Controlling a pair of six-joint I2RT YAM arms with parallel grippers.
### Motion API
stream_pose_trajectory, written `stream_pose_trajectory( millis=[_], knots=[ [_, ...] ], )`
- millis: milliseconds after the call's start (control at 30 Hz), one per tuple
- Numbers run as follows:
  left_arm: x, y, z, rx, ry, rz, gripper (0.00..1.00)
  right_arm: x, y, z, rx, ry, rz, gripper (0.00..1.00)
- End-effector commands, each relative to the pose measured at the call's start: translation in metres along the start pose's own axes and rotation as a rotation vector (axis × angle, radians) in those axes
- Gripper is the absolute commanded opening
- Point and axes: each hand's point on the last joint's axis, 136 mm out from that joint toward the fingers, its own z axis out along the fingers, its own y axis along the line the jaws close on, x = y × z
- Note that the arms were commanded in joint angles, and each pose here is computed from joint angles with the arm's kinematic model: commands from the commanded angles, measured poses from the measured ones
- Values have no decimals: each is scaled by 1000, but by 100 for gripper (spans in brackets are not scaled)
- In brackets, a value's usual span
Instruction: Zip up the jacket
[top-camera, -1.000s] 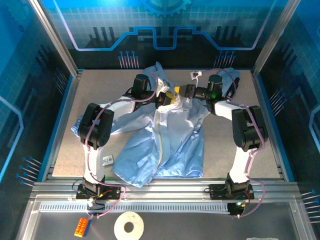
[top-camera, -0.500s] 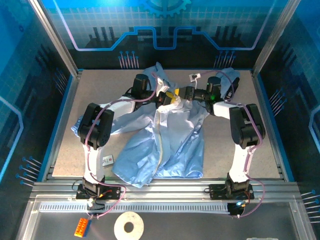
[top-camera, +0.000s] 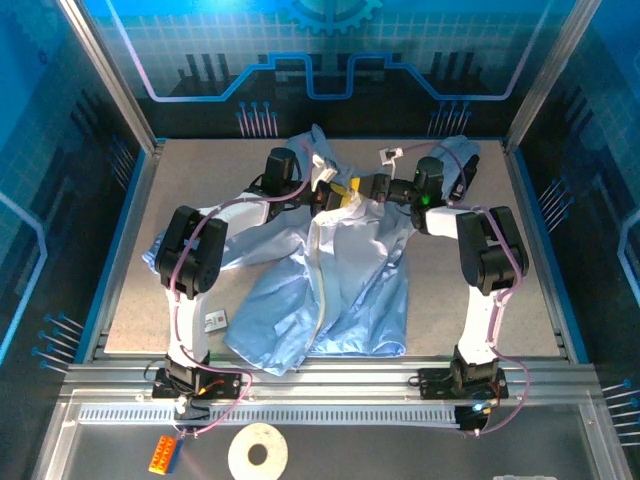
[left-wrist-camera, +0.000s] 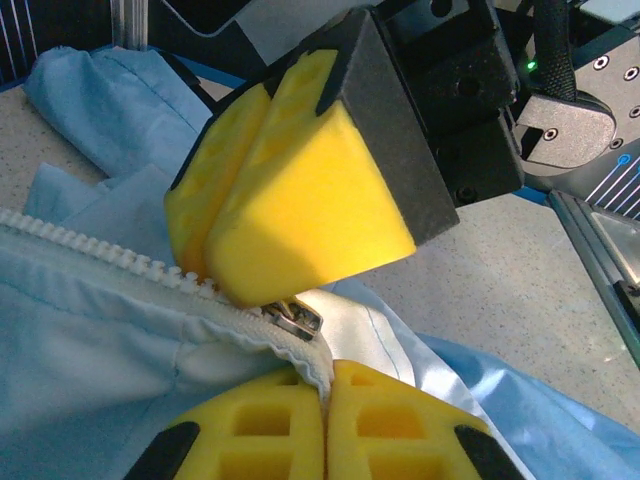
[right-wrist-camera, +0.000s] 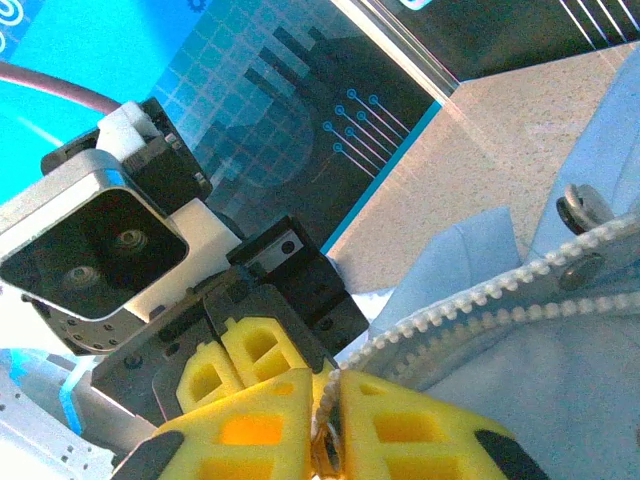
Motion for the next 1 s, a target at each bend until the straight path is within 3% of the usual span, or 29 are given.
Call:
stream_pose_trajectory(
  millis=[0, 100, 567, 733, 900, 967],
  knots=[
    [-26, 1, -6, 19, -46, 16, 0, 8, 9, -1, 7, 24, -46, 13],
    [-26, 2, -6, 18, -44, 0, 0, 9, 11, 0, 21, 26, -65, 18],
    [-23, 0, -6, 41, -40, -29, 0, 7, 16, 10, 15, 40, -104, 20],
    [-20, -1, -6, 41, -26, -43, 0, 5, 9, 9, 57, 31, -123, 0],
    [-14, 0, -8, 14, 10, -76, 0, 8, 0, 7, 162, 38, -193, 0],
    [-13, 0, -9, -2, 23, -94, 11, 11, -3, 7, 199, 45, -219, 0]
  ],
)
